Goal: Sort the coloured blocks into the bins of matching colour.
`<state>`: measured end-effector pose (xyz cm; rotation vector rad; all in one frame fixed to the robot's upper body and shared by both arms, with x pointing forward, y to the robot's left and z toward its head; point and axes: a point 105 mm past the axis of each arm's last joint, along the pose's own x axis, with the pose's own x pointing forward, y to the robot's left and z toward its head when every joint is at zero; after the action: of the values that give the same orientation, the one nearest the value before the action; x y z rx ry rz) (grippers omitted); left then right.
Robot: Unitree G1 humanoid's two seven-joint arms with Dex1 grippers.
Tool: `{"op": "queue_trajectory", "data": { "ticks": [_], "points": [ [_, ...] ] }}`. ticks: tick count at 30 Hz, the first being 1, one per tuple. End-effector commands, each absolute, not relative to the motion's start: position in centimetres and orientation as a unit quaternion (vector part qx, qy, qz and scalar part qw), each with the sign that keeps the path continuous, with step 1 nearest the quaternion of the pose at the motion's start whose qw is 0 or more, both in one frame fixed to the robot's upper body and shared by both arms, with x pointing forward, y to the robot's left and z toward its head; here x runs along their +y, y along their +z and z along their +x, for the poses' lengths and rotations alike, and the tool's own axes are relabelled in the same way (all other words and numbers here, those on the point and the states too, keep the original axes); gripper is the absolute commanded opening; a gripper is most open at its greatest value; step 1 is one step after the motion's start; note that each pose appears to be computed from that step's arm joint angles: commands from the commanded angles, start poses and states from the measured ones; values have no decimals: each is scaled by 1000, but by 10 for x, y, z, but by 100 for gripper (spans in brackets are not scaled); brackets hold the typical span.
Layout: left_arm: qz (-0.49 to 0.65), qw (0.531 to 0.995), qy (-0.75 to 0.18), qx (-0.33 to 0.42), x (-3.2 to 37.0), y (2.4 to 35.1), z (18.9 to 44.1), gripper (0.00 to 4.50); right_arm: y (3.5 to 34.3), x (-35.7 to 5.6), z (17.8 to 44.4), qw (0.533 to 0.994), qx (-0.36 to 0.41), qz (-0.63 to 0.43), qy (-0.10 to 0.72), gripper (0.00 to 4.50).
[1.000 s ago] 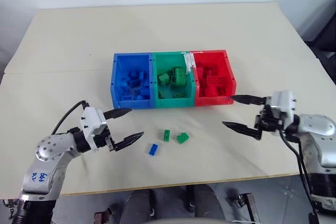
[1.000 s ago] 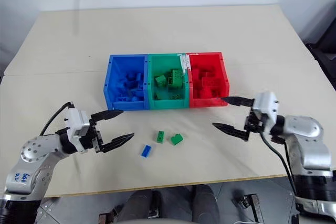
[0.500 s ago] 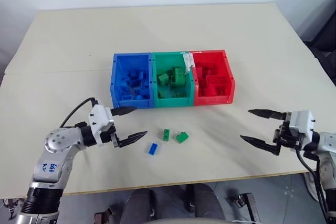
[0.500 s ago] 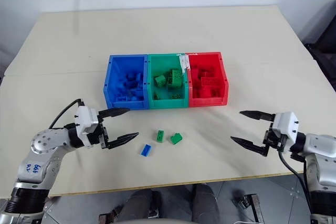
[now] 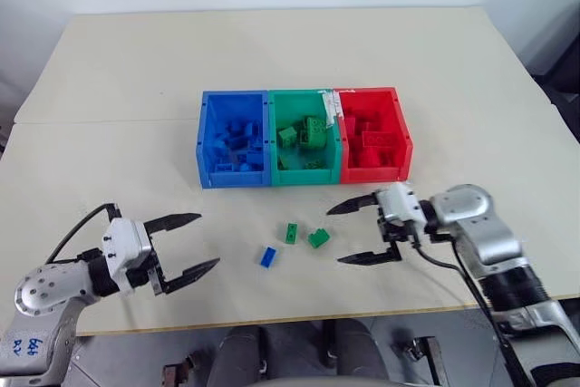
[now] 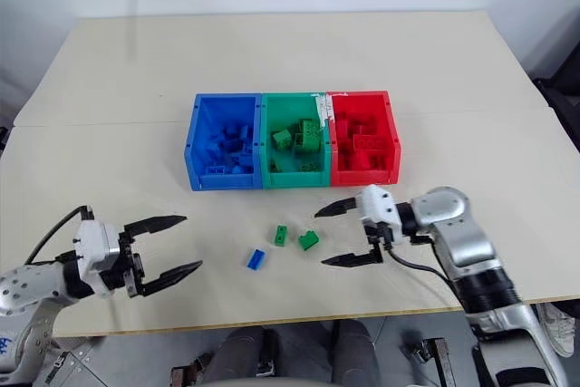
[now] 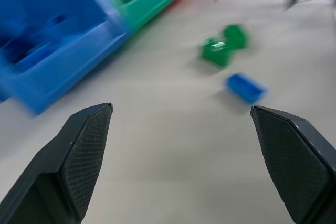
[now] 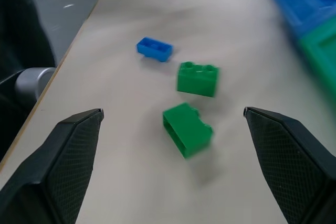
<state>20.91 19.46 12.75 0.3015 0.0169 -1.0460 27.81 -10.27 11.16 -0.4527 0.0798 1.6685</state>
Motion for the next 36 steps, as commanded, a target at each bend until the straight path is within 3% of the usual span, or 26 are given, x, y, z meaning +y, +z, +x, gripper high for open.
{"op": "queue_trajectory", "data": {
  "ticks": [1, 5, 11, 13, 19, 26, 32, 36],
  "points": [
    [148, 845, -514, 5, 183, 131, 198, 450, 100, -96, 283, 635, 47, -209, 742, 430],
    [153, 853, -499, 2, 184, 132, 200, 450, 95, -92, 286, 635, 49, -210, 741, 331],
    [153, 868, -473, -9, 187, 135, 207, 450, 101, -88, 288, 643, 32, -201, 738, 114],
    [149, 873, -465, -14, 188, 136, 209, 450, 111, -88, 288, 650, 21, -187, 736, 82],
    [138, 885, -444, -21, 192, 136, 213, 450, 165, -79, 303, 709, -23, -114, 696, 82],
    [134, 898, -419, -33, 195, 137, 220, 450, 222, -65, 365, 801, -94, -125, 578, 82],
    [132, 900, -413, -38, 195, 136, 221, 450, 227, -64, 395, 825, -90, -158, 534, 82],
    [129, 902, -411, -39, 195, 134, 220, 450, 226, -57, 391, 812, -93, -160, 553, 220]
  ]
}}
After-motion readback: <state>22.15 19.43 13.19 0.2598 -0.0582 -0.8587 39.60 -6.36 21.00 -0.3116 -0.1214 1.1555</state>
